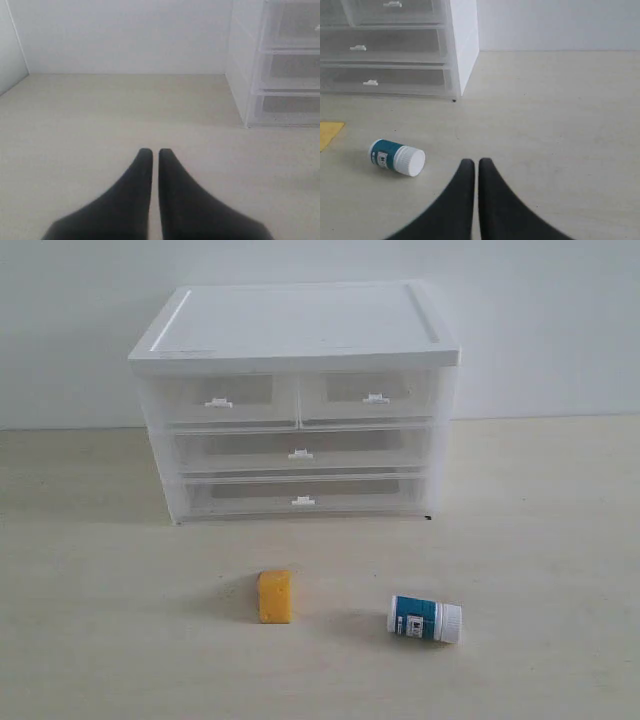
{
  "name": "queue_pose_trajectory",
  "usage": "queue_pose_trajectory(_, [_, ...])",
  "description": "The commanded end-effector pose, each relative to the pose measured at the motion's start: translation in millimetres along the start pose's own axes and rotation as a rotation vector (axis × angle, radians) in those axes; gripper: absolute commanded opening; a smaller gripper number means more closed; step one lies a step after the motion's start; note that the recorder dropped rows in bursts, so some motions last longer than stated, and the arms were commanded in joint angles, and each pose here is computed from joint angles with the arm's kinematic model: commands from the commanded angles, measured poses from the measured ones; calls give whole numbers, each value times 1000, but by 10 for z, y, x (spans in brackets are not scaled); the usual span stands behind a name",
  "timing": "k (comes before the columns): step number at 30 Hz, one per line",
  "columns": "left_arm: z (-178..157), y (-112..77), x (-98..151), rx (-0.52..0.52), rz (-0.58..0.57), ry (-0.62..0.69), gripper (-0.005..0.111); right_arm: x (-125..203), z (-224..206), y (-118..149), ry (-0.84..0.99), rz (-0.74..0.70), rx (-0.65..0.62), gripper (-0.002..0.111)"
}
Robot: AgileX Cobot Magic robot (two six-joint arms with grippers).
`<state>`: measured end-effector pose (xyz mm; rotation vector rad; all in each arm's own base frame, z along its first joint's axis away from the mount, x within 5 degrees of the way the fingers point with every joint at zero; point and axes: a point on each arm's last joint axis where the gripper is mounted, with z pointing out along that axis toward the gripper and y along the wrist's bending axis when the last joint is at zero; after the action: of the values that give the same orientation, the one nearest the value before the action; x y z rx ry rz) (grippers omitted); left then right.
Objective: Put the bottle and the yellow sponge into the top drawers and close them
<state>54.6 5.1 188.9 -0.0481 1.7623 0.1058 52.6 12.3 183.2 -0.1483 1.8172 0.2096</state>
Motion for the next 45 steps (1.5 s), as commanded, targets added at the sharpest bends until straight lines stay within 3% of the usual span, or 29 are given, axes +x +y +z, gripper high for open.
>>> queue_pose_trajectory(1, [2,-9,10,11,-45,2,4,-8,-3,2,-12,2,-3,0])
queue_pose_trajectory(2, [1,-22,11,25,-137,4,4,-8,-3,2,-12,2,-3,0])
queue_pose_trajectory(6, [-7,-123,-24,143,-900,27,4,-8,-3,2,-12,2,-3,0])
queue_pose_trajectory(7, [-10,-140,-37,167,-1012,34,4,-8,-3,2,-12,2,-3,0])
queue_pose_trajectory(9, [-14,-156,-52,192,-1096,35,4,-8,-3,2,-12,2,-3,0])
queue_pose_trajectory(23, [-16,-152,-83,207,-1115,4,4,-8,-3,2,-12,2,-3,0])
queue_pose_trajectory(25, [-19,-146,-115,220,-1069,-37,4,-8,-3,2,-12,2,-3,0])
queue_pose_trajectory(30, [-193,-158,-609,343,-947,-222,4,-8,-3,2,-12,2,-3,0])
queue_pose_trajectory(33, [-243,-187,-995,406,-887,-251,4,-8,-3,2,-12,2,-3,0])
queue_pose_trajectory(39, [91,-301,-1588,506,-791,-87,4,-5,-3,-1,-8,-17,0,0])
queue_pose_trajectory(45, [699,-454,-1686,620,-747,190,4,-5,-3,-1,-8,-17,0,0])
